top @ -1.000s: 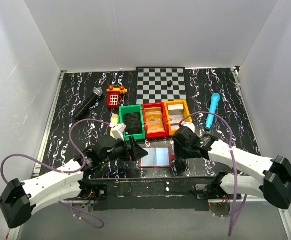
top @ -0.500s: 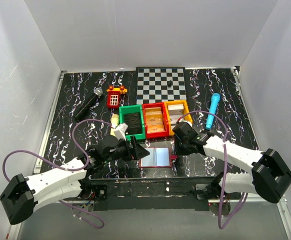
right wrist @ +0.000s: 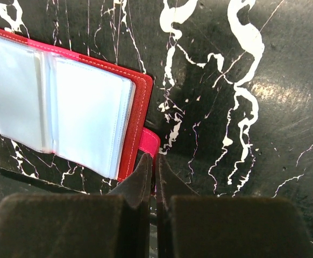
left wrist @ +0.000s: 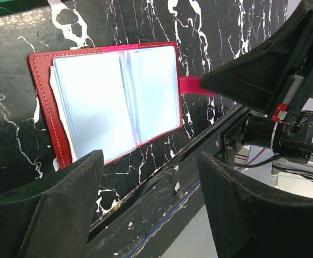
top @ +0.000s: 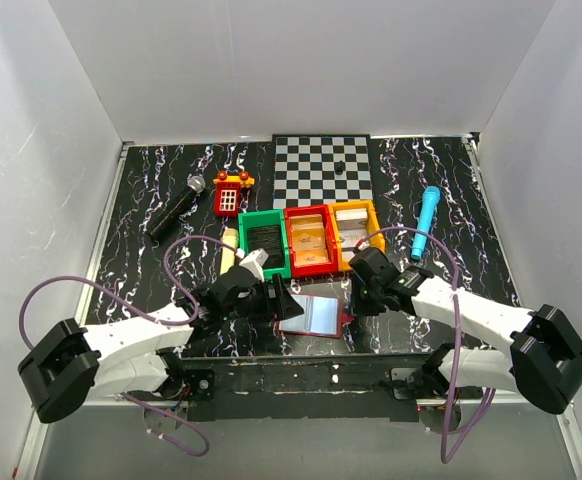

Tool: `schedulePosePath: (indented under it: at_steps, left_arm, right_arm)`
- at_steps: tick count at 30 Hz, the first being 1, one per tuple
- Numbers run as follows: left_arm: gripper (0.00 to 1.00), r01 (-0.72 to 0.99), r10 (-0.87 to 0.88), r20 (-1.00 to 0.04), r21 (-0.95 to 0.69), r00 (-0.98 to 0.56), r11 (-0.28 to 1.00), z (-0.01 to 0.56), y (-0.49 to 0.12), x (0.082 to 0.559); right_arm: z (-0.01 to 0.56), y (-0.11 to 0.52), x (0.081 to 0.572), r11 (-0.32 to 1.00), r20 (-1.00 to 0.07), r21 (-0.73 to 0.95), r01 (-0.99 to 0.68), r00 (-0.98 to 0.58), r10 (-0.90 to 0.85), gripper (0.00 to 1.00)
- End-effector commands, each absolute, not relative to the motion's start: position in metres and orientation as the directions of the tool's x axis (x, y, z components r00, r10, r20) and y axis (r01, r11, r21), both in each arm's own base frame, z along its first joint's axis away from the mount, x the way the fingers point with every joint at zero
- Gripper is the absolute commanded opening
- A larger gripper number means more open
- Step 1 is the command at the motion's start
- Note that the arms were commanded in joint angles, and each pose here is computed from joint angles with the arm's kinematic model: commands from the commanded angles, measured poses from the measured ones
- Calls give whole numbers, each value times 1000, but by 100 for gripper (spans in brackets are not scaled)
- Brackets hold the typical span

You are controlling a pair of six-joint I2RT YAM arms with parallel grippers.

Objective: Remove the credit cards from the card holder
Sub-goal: Remove the credit card from the card holder.

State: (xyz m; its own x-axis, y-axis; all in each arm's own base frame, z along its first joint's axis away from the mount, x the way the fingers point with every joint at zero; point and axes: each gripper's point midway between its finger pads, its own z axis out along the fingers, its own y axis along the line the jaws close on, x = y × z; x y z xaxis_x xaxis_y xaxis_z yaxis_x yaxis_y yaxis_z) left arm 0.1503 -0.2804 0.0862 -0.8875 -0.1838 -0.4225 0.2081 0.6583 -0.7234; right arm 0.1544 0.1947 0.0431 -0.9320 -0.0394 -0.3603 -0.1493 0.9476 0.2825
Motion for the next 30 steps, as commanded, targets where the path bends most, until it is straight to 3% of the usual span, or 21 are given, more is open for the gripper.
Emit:
schedulePosePath:
  at_steps: [1, 7, 17, 30]
  left_arm:
    - [68, 234, -177, -433, -737, -884, 634, 100, -298, 156]
    - [59, 216, -143, -415, -701, -898, 680, 83, -304, 157]
    - [68, 174, -176, -452, -632, -875, 756, 76, -284, 166]
    - [67, 206, -93, -424, -606, -901, 768, 56, -296, 163]
  right_arm:
    - [40, 190, 147, 945, -347, 291, -151, -937, -43, 1]
    - [38, 190, 144, 942, -338, 295, -162, -939, -56, 1]
    - [38, 192, 145, 938, -340, 301, -169, -938, -60, 1]
    - [38, 193, 144, 937, -339, 305, -172, -939, -62, 1]
